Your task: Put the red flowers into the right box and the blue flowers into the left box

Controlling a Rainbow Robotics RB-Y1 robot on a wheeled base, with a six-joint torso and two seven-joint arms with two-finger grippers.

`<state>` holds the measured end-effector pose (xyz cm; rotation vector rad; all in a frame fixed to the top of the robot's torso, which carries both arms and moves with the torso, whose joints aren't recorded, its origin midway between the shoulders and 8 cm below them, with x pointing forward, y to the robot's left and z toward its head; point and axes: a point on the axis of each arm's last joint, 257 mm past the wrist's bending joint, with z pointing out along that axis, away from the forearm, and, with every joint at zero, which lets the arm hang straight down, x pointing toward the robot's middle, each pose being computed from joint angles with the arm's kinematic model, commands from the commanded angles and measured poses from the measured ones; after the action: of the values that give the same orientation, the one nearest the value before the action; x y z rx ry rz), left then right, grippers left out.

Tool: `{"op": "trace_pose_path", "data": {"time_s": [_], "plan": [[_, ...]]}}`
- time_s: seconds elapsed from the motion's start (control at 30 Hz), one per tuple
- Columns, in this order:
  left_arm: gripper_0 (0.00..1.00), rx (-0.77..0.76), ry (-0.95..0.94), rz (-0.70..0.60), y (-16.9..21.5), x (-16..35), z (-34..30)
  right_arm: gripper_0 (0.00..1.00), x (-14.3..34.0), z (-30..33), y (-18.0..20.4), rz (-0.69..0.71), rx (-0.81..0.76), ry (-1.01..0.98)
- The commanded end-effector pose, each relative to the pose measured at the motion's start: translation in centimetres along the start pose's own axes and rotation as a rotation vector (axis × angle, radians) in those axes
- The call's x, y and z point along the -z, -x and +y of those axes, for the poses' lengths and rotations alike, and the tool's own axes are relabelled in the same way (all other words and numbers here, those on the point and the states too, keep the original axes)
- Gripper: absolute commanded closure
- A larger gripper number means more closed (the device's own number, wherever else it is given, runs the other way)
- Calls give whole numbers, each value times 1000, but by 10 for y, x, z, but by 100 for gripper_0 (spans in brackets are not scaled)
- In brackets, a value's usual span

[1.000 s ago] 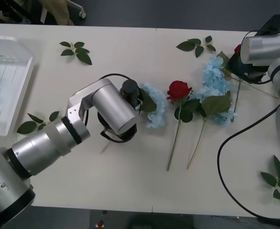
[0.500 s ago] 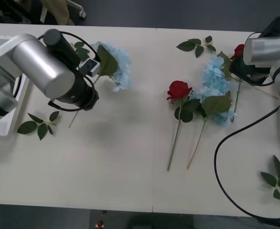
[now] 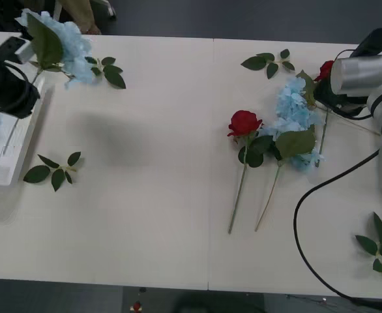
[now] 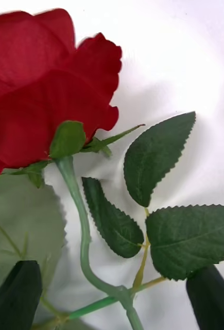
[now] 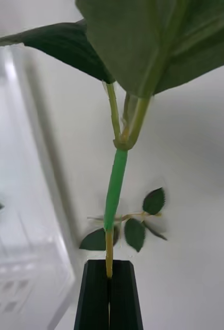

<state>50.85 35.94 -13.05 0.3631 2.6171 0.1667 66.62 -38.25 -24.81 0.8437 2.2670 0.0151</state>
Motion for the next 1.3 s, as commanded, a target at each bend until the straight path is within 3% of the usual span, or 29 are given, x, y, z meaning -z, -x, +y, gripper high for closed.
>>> {"op": "trace_pose_path", "data": {"time_s": [0.03,0.13,0.3,0.6,1.0,1.07,1.13,1.17,1.23,1.3], "plan": [[100,-20,66,14,-1,16,64,30,10,8,24,-37,-1,14],[100,-19,100,46,-13,15,99,44,9,6,22,-32,2,8],[100,-1,132,106,-38,10,140,55,8,4,18,-25,6,4],[100,42,241,175,-80,3,216,98,6,1,16,-19,4,0],[99,45,260,234,-138,-47,225,100,8,-6,21,-16,-5,-9],[87,41,261,238,-139,-50,223,100,12,-7,27,-14,-5,-11],[53,33,267,239,-138,-52,223,100,20,-7,35,-9,-2,-16],[44,30,267,240,-138,-53,222,100,24,-8,39,-6,-4,-20],[32,27,267,233,-135,-55,221,100,32,-7,46,7,-13,-16],[26,23,262,222,-132,-58,217,100,40,-7,51,20,-24,-12]]}}
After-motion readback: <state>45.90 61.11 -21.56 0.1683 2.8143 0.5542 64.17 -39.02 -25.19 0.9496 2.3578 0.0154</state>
